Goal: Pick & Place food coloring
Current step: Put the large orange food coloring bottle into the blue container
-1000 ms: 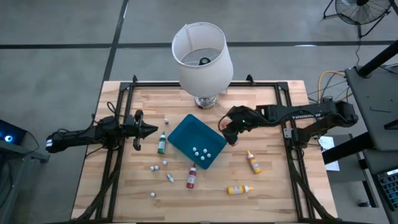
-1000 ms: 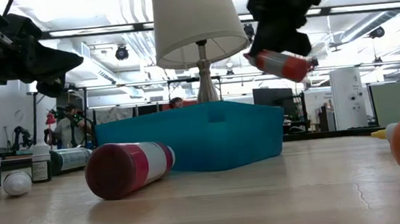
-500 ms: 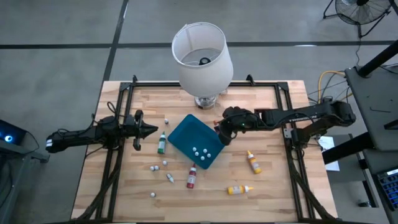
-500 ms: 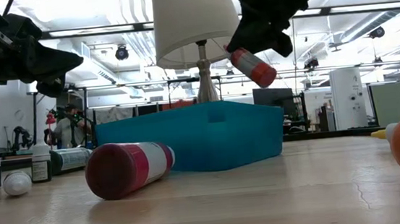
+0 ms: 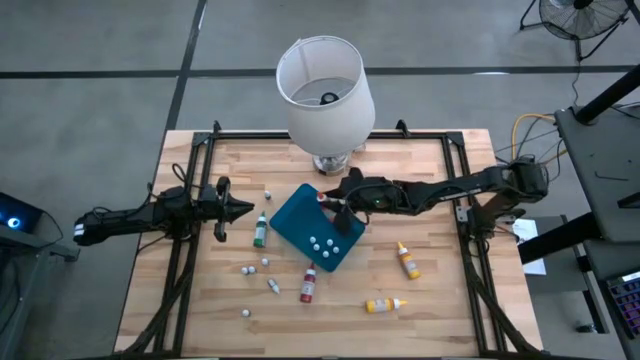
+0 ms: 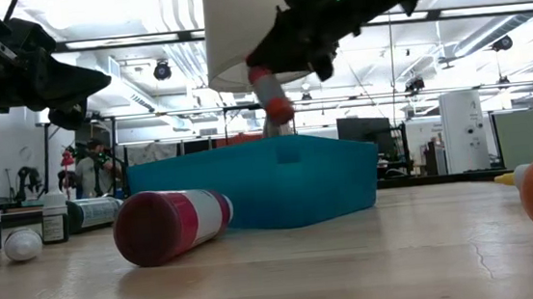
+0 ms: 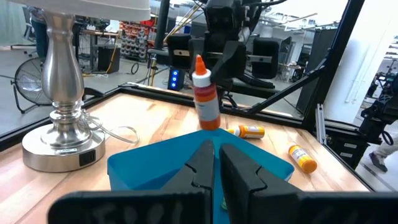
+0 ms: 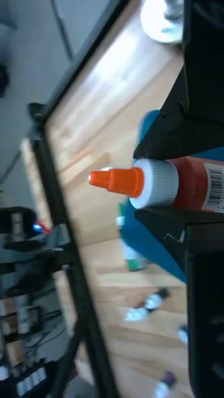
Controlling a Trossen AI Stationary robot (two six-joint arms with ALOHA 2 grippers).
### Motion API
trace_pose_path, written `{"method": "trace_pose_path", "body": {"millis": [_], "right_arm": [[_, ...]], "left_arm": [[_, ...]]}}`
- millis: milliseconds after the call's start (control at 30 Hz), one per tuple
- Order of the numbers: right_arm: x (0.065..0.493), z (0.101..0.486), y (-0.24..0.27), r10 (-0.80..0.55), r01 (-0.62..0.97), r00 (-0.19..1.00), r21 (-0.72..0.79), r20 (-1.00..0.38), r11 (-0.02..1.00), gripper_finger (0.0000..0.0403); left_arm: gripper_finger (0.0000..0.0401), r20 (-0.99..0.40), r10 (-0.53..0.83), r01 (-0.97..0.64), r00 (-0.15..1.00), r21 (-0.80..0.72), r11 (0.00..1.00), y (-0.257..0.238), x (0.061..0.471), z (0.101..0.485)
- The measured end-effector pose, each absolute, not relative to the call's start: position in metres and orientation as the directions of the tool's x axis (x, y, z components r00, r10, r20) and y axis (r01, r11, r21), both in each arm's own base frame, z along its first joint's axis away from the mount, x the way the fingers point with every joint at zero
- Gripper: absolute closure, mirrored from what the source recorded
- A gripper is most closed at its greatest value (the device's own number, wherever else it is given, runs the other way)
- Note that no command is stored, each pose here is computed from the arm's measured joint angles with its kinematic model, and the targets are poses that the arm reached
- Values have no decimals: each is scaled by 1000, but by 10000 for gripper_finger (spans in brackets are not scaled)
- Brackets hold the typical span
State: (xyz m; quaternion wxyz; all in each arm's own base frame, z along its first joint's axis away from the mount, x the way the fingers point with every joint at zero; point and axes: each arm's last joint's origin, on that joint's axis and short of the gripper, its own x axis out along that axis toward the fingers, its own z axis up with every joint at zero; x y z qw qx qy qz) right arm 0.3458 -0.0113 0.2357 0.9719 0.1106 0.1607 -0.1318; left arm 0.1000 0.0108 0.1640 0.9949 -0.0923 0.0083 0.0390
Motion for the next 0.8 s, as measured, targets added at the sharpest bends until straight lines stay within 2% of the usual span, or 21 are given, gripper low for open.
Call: {"method": "trace_pose_path", "body": {"millis": [233, 467, 800], "right_arm": [[362, 224, -21, -246, 295, 915, 115, -319, 948, 303], [366, 217, -23, -251, 266, 945, 49, -208, 963, 303], [348, 193, -26, -319, 336, 936, 111, -146, 935, 303]], "left_arm": [[401, -24, 76, -79, 997, -183, 980, 11, 100, 164], [401, -24, 76, -79, 997, -183, 980, 11, 100, 164], [401, -24, 76, -79, 997, -183, 980, 11, 100, 164]]}}
